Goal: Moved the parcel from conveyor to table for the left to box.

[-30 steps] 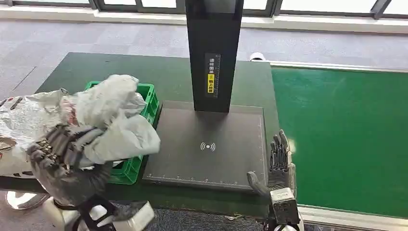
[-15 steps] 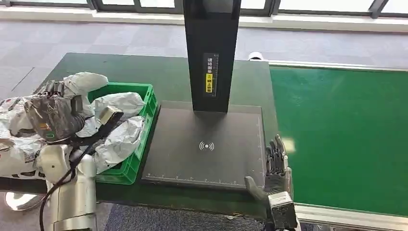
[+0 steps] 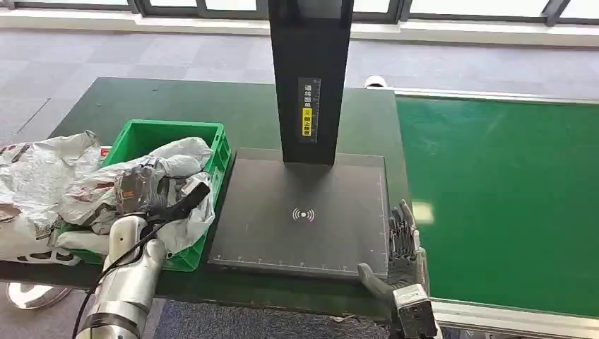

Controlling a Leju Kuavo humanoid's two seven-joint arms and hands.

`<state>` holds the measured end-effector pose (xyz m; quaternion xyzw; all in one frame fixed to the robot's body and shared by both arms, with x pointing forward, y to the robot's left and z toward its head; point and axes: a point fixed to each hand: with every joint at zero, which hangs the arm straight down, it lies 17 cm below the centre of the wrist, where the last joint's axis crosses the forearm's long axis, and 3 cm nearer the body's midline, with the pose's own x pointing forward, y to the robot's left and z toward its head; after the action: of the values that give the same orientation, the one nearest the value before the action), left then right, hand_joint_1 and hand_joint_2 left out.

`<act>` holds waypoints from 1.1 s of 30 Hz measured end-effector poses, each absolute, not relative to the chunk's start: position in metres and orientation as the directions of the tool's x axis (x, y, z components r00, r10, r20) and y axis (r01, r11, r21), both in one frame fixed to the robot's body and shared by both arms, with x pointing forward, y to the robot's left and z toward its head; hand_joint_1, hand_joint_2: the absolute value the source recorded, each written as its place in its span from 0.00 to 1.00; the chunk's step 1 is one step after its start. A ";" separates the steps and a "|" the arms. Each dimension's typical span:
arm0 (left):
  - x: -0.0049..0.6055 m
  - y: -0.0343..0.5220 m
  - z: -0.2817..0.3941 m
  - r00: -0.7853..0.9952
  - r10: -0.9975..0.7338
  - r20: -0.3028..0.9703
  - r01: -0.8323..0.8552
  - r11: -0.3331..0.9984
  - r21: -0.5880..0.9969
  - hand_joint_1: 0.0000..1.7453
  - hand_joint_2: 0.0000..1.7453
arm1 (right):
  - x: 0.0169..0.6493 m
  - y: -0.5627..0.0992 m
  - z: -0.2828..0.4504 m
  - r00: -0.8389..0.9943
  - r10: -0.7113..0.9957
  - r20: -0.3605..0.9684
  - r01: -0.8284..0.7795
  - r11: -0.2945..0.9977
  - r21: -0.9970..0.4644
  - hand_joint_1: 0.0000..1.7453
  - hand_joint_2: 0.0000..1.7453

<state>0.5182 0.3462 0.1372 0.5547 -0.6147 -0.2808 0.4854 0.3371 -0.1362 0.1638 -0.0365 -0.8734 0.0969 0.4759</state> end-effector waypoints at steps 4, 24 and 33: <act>0.520 0.346 0.133 0.086 -0.956 0.282 -0.395 0.227 0.890 1.00 1.00 | 0.337 -0.136 0.164 -0.545 0.156 0.824 -0.031 0.978 -0.205 0.00 1.00; 0.486 0.302 0.142 -0.094 -0.816 0.570 -0.399 0.556 0.729 0.00 0.00 | 0.335 -0.130 0.162 -0.551 0.167 0.818 -0.056 0.970 -0.236 0.00 1.00; 0.406 0.282 0.188 -0.398 -0.364 0.842 -0.517 0.847 0.122 0.00 0.00 | 0.344 -0.165 0.168 -0.538 0.236 0.809 0.117 0.972 -0.206 0.00 0.00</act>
<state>0.4060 0.2824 0.1875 0.2648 -0.8323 0.0795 0.4804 0.3439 -0.1649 0.1683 -0.1008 -0.8747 0.0635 0.4697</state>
